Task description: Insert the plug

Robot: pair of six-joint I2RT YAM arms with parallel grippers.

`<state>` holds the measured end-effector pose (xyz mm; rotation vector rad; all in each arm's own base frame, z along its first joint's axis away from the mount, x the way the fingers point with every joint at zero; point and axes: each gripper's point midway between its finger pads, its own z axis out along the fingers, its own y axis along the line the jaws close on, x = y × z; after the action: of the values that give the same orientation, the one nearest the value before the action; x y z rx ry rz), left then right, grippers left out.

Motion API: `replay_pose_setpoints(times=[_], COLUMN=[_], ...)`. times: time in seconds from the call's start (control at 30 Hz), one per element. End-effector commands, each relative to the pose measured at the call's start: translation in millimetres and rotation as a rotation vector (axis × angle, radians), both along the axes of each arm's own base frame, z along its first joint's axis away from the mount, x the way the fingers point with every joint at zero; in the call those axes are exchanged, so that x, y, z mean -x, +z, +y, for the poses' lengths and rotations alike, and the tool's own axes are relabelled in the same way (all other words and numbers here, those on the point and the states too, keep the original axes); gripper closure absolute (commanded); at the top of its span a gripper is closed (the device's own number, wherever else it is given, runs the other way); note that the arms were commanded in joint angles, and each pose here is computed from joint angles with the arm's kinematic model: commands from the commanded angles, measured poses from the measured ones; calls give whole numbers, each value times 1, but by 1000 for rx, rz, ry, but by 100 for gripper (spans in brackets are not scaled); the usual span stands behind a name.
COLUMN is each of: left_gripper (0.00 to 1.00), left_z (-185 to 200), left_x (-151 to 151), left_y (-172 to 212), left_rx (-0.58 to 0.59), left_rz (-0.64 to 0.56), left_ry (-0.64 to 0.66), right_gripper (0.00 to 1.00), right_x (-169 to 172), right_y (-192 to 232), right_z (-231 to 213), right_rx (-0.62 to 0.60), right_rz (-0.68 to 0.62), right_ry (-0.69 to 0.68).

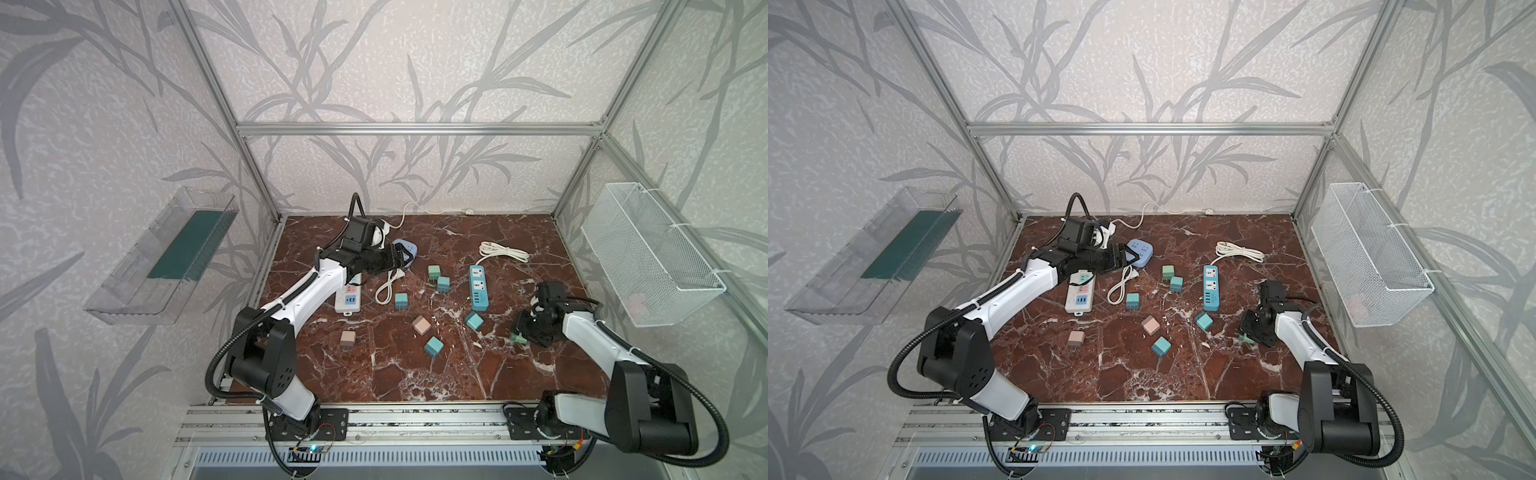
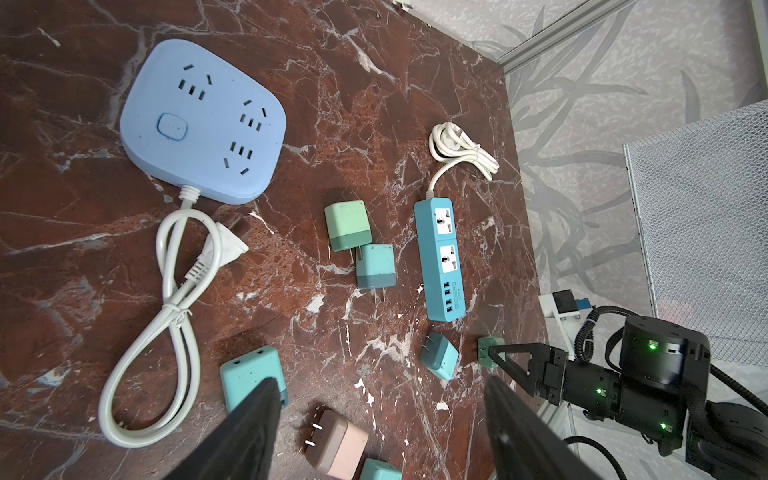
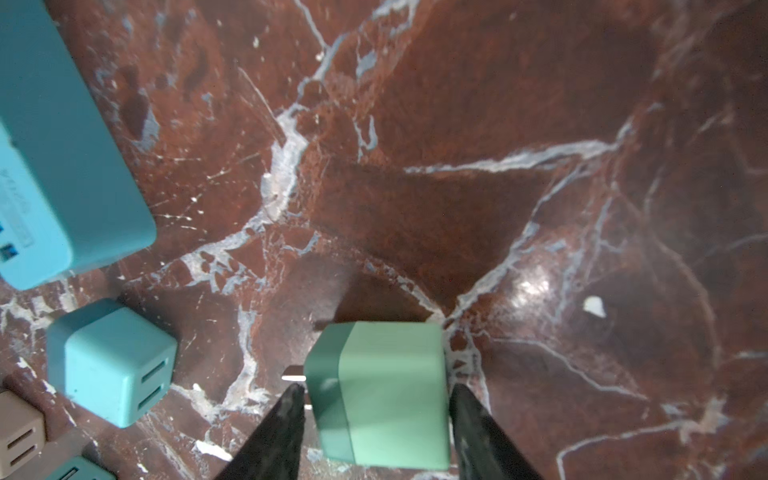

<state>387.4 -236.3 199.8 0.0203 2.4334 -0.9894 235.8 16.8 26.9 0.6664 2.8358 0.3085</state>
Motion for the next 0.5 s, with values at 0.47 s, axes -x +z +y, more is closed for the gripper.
replay_pose_setpoints(times=[0.47], left_gripper=[22], left_z=[-2], left_x=[1], left_y=[0], left_rx=[-6], left_rz=[-1], left_ry=[-16], right_gripper=[61], right_x=[19], right_y=[22], right_z=[80], right_rx=[124], right_rz=[-39], right_ry=[296])
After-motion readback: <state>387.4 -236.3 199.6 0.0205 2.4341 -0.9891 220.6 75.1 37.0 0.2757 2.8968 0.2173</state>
